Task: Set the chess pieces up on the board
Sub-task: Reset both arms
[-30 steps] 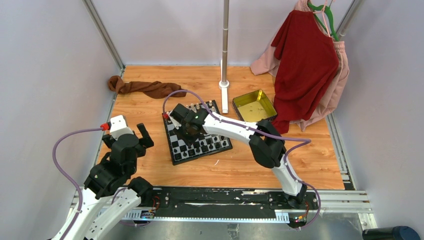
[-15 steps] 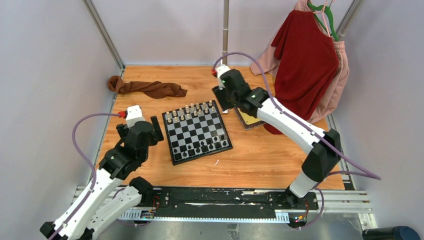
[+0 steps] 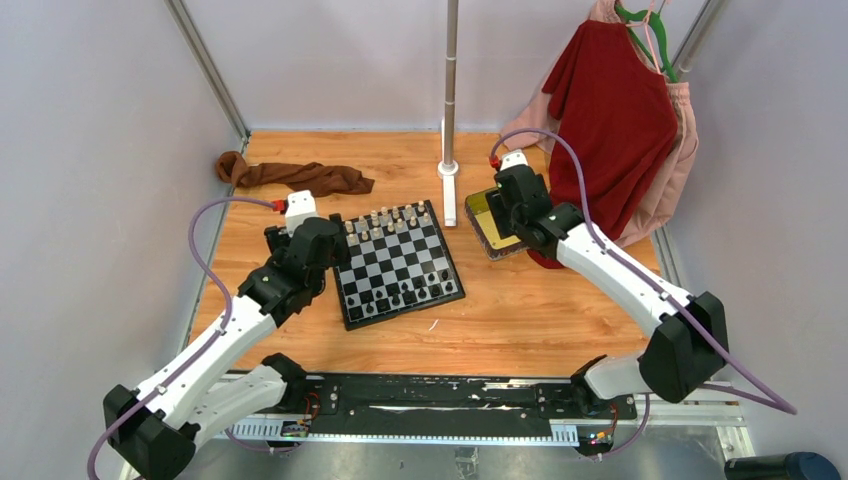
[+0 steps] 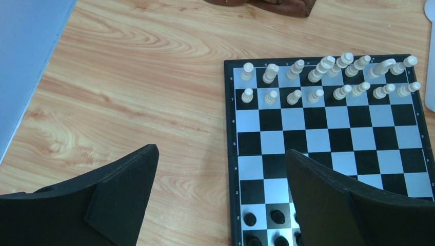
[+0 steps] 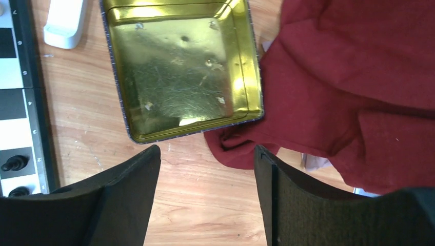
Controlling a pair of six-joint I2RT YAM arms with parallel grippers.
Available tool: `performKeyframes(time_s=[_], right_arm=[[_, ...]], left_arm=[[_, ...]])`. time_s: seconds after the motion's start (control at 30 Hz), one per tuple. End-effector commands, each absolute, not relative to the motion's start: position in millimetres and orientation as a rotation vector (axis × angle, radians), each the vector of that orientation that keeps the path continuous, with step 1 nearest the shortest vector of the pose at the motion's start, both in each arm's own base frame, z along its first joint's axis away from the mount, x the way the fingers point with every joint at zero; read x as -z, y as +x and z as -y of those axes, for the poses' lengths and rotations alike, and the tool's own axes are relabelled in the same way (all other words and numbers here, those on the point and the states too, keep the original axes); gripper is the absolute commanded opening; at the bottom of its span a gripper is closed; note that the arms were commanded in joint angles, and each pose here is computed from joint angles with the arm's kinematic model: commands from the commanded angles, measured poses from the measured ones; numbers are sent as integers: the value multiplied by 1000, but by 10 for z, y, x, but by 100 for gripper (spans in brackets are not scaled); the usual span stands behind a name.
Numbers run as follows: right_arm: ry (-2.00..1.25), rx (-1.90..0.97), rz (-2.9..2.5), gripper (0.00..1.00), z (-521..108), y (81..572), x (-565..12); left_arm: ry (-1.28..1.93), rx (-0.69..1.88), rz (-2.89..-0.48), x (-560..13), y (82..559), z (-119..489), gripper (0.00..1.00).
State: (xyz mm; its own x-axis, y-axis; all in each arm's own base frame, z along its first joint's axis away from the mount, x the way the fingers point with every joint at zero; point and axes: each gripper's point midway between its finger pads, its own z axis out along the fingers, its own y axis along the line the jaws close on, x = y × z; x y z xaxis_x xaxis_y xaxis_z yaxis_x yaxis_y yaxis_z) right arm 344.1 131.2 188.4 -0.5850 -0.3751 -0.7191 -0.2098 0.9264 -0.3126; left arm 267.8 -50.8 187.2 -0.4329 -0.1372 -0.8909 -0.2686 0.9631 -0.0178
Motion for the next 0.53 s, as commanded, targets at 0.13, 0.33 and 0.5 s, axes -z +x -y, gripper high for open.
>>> performKeyframes(time_s=[0.13,0.33,0.5], right_arm=[[-289,339,-2148,74,-1041,3441,-1943],[-280,341,-2122,72,-1007,3455,-1921],[-255,275,-2110,76,-1009,3430,-1915]], left_arm=[[-332,-144,-1956,-1941,2799,514,100],[-387,-134,-1977,-1764,2838,402,100],[-393,-139,-1987,-1723,2856,370,100]])
